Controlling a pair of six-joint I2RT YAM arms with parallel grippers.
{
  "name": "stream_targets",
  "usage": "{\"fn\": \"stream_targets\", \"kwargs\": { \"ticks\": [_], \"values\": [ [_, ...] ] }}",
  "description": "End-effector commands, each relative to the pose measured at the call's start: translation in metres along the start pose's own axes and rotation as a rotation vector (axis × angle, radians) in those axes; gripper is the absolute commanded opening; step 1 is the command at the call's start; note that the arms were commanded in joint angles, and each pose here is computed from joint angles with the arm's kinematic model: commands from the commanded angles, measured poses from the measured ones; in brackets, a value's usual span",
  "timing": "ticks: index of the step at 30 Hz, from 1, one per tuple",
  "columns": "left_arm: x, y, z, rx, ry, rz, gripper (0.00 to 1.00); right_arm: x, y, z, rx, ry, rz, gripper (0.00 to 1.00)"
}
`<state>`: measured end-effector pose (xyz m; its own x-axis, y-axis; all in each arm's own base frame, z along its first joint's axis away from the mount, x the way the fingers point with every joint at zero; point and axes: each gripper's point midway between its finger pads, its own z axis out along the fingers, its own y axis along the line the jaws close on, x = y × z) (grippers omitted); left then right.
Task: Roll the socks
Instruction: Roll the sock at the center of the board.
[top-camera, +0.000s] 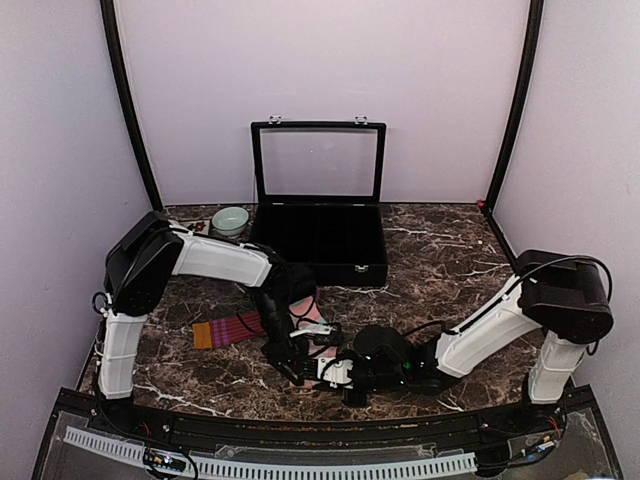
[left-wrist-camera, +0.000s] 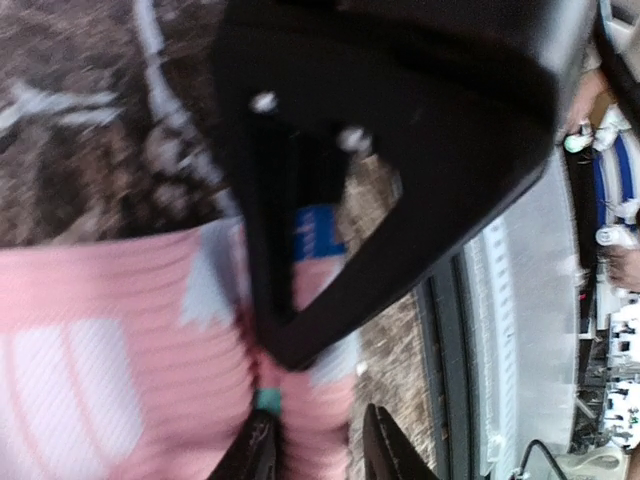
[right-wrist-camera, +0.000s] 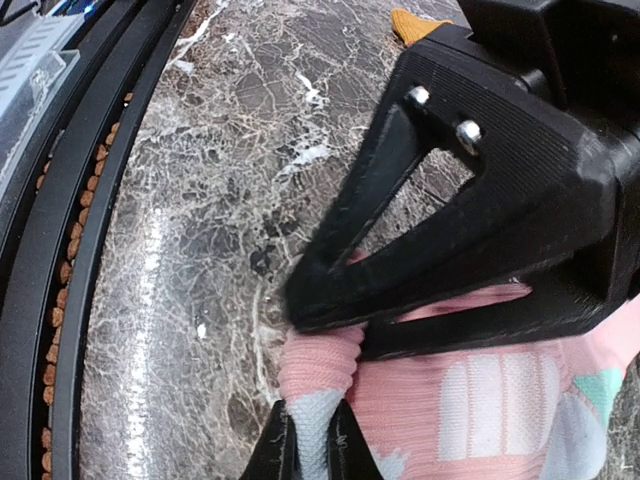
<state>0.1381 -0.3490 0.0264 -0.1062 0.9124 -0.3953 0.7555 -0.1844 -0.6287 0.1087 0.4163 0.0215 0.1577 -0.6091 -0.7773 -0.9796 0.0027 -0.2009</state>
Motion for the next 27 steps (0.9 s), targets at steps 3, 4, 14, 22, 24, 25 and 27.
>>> {"fn": "stream_targets", "kwargs": {
  "ticks": [3,4,14,22,24,25,27],
  "values": [
    [0.033,0.056,-0.053,-0.473,0.159,-0.003,0.37,0.045,0.024,-0.003,-0.111,0.107,0.183,0.0],
    [0.036,0.056,-0.059,-0.497,0.141,-0.014,0.38,0.049,0.024,-0.004,-0.122,0.12,0.204,0.0],
    [0.064,0.047,-0.102,-0.703,-0.041,-0.023,0.39,0.071,0.018,-0.011,-0.217,0.165,0.491,0.0],
    [0.046,0.016,-0.08,-0.656,0.011,0.177,0.36,0.092,0.02,-0.002,-0.253,0.256,0.754,0.0],
    [0.035,0.005,-0.067,-0.633,0.01,0.235,0.36,0.097,0.024,-0.001,-0.276,0.284,0.808,0.0],
    [0.031,0.001,-0.061,-0.625,0.008,0.265,0.35,0.102,0.026,0.0,-0.287,0.311,0.839,0.0],
    [0.024,-0.007,-0.05,-0.619,0.008,0.33,0.35,0.111,0.034,0.001,-0.328,0.365,0.903,0.0]
  ]
}}
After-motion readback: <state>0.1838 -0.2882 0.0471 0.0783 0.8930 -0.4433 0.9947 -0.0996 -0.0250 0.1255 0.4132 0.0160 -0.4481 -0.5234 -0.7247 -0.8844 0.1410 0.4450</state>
